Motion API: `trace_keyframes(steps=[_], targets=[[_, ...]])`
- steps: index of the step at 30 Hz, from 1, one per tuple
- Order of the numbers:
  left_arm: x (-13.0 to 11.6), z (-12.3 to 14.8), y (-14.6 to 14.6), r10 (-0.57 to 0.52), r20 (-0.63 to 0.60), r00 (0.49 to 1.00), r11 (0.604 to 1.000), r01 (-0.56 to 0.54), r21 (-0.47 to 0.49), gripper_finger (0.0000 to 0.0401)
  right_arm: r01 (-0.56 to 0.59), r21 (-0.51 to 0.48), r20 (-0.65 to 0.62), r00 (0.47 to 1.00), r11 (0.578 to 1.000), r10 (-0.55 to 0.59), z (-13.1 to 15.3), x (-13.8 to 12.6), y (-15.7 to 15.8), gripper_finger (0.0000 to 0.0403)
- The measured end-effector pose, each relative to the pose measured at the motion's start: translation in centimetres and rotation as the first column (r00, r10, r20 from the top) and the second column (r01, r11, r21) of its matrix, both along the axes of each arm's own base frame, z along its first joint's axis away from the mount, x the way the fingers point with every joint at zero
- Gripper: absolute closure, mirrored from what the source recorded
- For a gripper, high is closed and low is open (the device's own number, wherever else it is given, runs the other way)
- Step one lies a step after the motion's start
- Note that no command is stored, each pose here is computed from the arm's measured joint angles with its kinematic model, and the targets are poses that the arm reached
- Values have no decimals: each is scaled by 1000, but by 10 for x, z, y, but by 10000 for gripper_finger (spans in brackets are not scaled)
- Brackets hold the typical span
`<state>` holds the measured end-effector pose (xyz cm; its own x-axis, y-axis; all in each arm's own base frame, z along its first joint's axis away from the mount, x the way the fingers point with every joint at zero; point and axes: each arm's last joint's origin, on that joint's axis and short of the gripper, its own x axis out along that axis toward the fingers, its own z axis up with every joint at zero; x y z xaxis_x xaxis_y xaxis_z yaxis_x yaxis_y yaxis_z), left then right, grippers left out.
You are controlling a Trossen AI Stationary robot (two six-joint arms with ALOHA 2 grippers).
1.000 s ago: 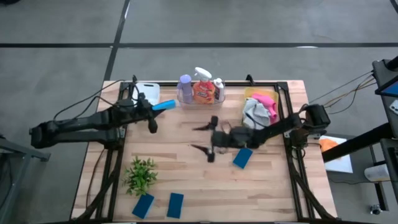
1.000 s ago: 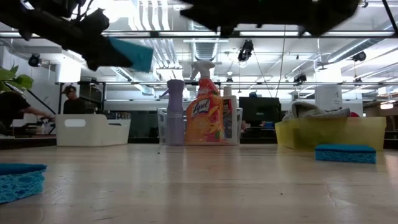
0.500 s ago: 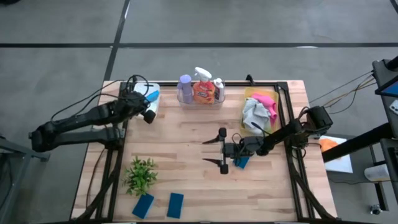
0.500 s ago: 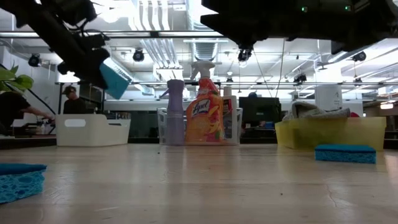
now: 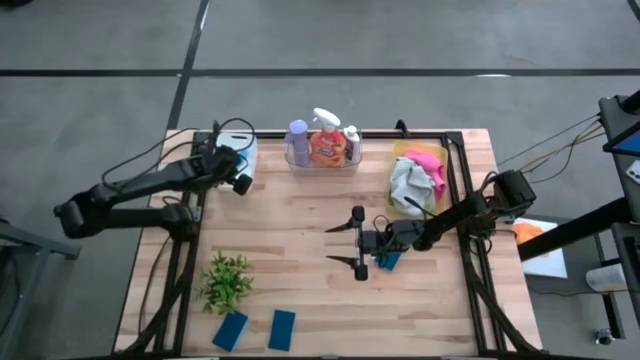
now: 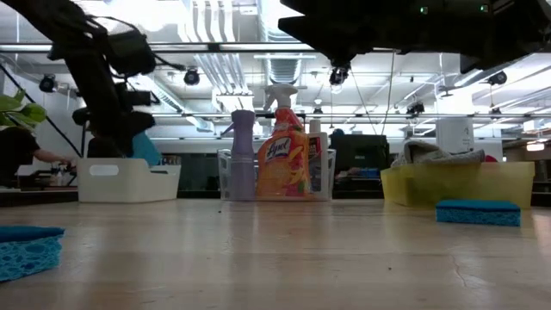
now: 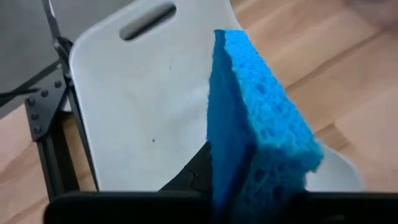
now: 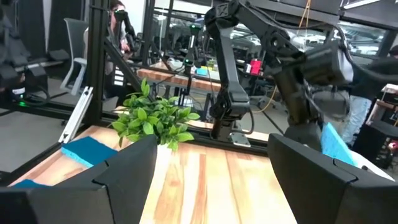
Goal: Pick & Place Kitchen Items
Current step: Put the blue sponge into the white bin
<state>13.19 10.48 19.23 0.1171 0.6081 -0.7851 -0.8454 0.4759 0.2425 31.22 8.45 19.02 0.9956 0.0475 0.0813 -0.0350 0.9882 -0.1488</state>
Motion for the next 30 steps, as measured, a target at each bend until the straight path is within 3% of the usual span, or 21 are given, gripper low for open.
trace_keyframes(steps=[7,15,26,30], targets=[[6,-13,5,0,-69,998,999,-3,-47,360,1,-6,3,1000,1000,-1,1,0,0,94],[5,-10,4,5,-48,999,999,-7,-35,339,0,-7,1,1000,1000,0,1,0,0,94],[-1,1,1,38,0,999,999,-38,18,143,0,-9,-5,1000,1000,0,0,0,0,94],[-2,13,0,33,53,998,998,-36,51,98,0,-10,-9,1000,1000,0,0,0,0,94]])
